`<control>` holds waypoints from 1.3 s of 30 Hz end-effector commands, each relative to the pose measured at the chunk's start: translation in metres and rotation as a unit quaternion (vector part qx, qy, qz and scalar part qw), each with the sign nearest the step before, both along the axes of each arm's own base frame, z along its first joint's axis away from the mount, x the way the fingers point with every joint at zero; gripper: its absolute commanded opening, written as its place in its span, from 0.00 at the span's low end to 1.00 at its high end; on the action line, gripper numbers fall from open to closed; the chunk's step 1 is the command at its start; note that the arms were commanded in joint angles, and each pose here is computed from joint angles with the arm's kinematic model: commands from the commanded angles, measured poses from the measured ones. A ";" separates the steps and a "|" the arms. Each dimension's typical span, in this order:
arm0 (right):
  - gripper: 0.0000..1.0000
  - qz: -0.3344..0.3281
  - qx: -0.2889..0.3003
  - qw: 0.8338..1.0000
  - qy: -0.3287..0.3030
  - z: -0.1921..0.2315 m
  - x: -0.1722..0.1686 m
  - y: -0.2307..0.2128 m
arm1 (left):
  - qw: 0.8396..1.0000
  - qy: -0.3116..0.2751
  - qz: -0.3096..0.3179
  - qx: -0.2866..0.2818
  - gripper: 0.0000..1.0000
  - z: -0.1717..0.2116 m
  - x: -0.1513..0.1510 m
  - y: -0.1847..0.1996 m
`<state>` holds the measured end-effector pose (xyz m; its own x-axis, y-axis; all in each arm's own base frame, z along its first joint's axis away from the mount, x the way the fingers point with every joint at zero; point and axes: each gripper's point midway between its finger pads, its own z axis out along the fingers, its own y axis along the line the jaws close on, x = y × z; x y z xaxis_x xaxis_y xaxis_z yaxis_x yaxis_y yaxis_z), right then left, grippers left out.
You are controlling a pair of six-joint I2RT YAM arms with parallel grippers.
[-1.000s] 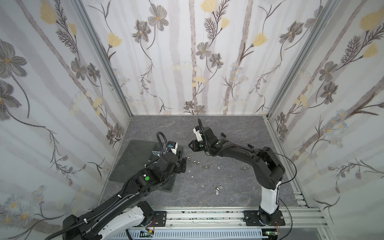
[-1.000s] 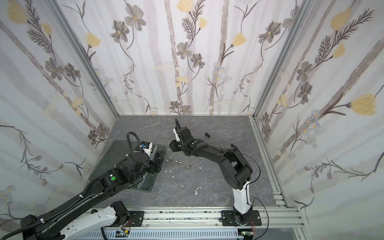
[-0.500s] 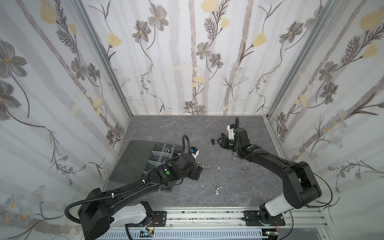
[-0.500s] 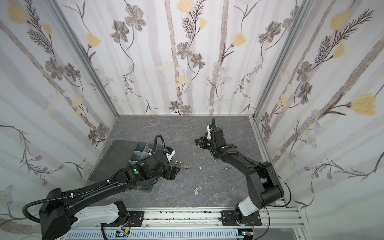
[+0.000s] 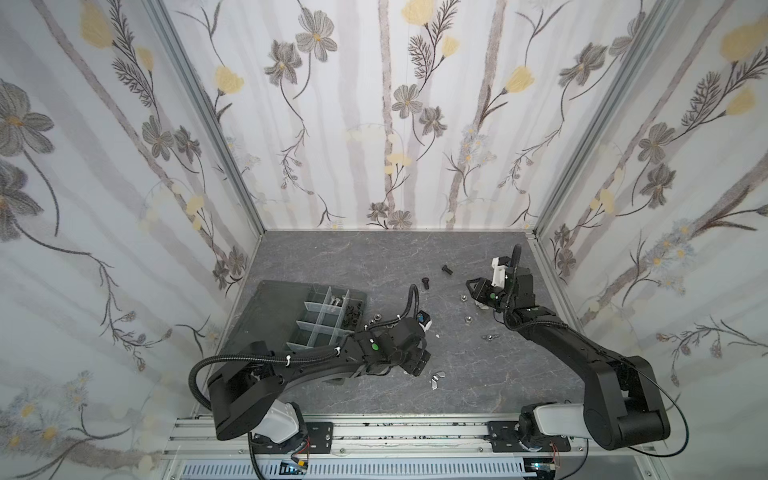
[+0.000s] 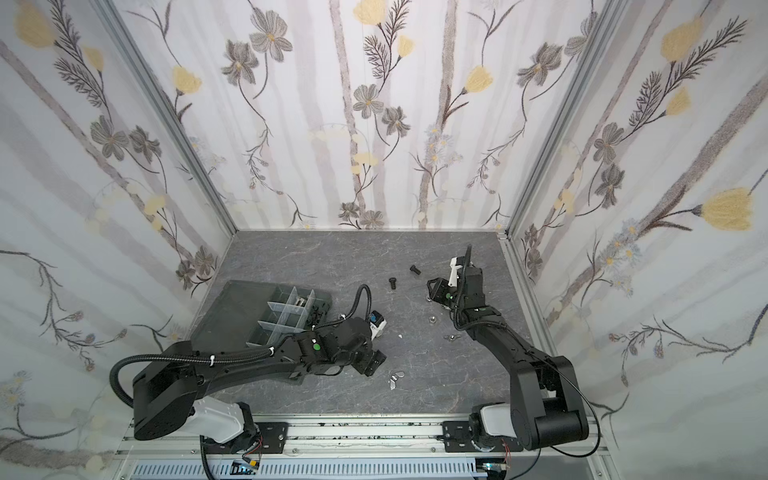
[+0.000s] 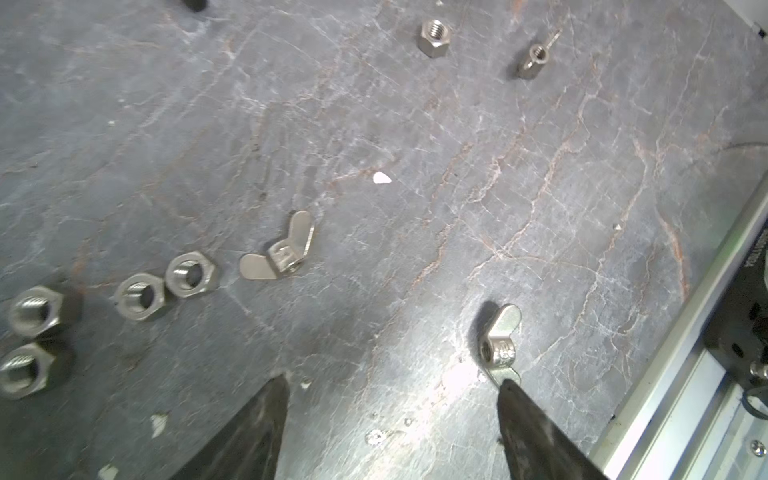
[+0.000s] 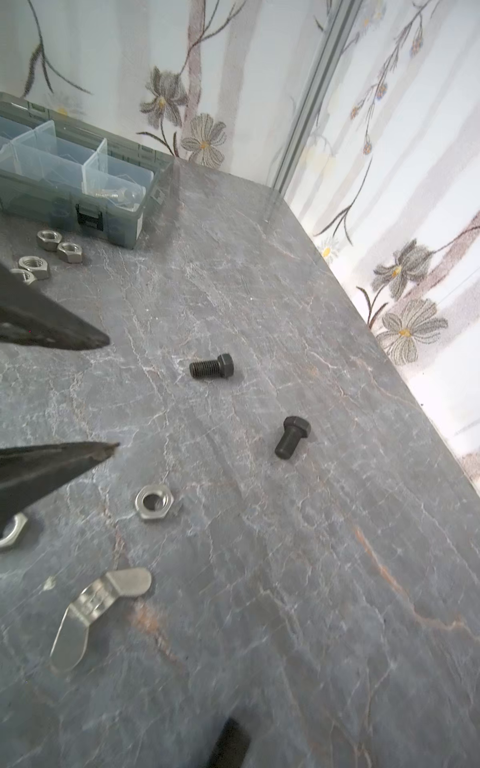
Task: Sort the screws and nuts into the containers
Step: 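Lower the left gripper onto the silver wing nut and close on it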
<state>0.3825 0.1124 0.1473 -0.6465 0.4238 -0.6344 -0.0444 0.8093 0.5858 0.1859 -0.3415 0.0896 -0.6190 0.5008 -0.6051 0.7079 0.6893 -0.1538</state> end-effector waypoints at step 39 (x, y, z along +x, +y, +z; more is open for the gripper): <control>0.40 -0.019 0.021 0.999 -0.021 0.001 -0.001 -0.022 | 0.991 0.047 -0.094 0.078 0.56 -0.065 -0.041 -0.044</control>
<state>0.3785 0.0880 0.1418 -0.6185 0.4717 -0.6284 -0.0120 0.7940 0.6078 0.1451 -0.3851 0.0260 -0.5579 0.6911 -0.4595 0.8129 0.5666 -0.1348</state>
